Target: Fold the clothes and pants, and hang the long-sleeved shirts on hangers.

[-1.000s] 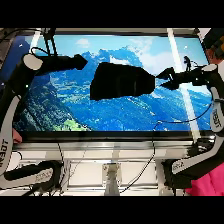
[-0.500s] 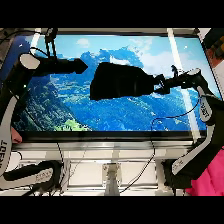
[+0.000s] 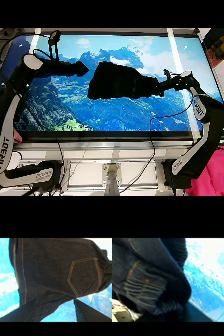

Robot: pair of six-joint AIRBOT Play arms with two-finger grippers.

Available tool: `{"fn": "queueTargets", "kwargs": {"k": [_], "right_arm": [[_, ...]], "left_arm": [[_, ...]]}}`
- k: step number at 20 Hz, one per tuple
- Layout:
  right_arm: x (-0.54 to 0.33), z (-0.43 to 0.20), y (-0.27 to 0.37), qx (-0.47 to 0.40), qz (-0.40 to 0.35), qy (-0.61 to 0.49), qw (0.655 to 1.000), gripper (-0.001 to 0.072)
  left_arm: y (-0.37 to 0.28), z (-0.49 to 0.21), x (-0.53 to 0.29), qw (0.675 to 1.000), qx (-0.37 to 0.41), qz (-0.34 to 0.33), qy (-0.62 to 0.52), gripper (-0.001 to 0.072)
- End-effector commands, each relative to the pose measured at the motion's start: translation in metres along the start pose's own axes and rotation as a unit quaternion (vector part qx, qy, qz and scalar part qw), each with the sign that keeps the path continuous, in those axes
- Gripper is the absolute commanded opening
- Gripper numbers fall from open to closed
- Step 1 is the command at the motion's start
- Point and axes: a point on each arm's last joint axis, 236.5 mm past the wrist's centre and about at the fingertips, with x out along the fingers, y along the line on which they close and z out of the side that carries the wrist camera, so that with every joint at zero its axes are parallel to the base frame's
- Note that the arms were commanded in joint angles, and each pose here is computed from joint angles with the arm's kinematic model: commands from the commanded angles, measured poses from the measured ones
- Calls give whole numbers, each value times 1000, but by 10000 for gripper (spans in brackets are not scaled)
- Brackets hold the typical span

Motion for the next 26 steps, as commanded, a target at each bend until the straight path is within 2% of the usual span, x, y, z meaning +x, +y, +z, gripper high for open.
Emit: {"fn": "queueTargets", "kwargs": {"k": [1,5,7,9,11,13,14,17,21,24,26], "right_arm": [[-1,0,3,-1,7,0,1000,20],[-48,12,-5,3,4,-39,999,18],[-98,20,-23,16,-16,-85,996,18],[-161,15,-59,48,-56,-124,990,18],[-218,-8,-96,76,-103,-143,981,17],[-266,-47,-139,123,-150,-163,967,17],[-284,-70,-161,154,-166,-183,957,17],[-311,-141,-214,235,-166,-254,923,17],[-357,-222,-266,328,-178,-365,853,17],[-401,-274,-290,397,-193,-437,784,19],[-410,-293,-298,427,-188,-457,758,28]], "left_arm": [[2,-2,3,1000,-3,1,4,543],[14,2,-2,1000,-10,10,-3,534],[28,5,-8,1000,-20,20,-10,432],[43,9,-18,999,-30,32,-18,391],[52,13,-29,998,-35,39,-25,139],[53,11,-39,998,-37,39,-21,89],[52,6,-45,999,-34,38,-8,13],[56,-37,-58,995,2,61,84,12],[56,-99,-78,973,-28,74,218,12],[51,-114,-86,964,-39,66,254,13],[50,-114,-85,965,-39,64,253,14]]}}
